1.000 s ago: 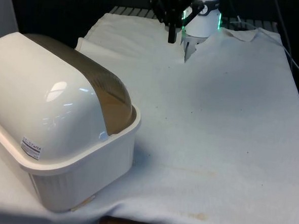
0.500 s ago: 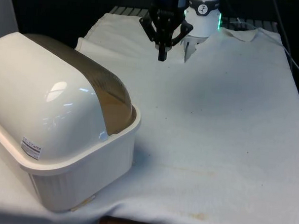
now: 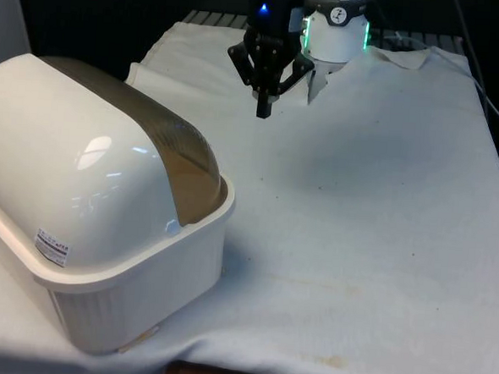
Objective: Open the lid, then close it.
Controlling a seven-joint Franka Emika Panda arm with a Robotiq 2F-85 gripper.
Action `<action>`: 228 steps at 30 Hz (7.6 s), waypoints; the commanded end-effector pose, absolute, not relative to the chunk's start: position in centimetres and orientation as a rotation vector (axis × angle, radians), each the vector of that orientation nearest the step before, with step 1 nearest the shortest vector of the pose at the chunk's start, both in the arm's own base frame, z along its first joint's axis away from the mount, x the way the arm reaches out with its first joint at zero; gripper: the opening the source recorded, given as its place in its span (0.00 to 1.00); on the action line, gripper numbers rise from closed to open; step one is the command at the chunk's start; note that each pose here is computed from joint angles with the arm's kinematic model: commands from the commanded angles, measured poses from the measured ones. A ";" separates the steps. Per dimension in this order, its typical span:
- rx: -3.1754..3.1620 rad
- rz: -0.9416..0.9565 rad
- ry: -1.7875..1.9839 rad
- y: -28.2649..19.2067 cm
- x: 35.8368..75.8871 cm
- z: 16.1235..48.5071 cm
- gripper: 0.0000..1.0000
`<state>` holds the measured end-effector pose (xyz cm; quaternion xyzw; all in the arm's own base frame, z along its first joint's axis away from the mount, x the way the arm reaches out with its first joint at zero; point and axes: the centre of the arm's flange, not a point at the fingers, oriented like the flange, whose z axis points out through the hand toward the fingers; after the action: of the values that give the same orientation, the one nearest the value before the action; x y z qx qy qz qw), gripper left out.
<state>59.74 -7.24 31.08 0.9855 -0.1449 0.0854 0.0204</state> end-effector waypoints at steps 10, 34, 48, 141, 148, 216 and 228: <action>3.034 0.285 -0.518 -8.1 59.8 30.4 0.00; 2.993 0.369 -0.636 -10.5 60.7 29.5 0.00; 2.972 0.382 -0.715 -11.4 61.1 30.4 0.00; 2.732 0.579 -1.210 -17.2 66.9 32.6 0.00; 2.692 0.615 -1.261 -17.5 67.1 34.4 0.00; 2.508 0.864 -1.675 -18.1 70.7 39.6 0.00; 2.464 0.910 -1.727 -18.3 71.2 41.4 0.00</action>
<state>71.13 -18.13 41.32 0.7880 -0.5448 0.2868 -0.0045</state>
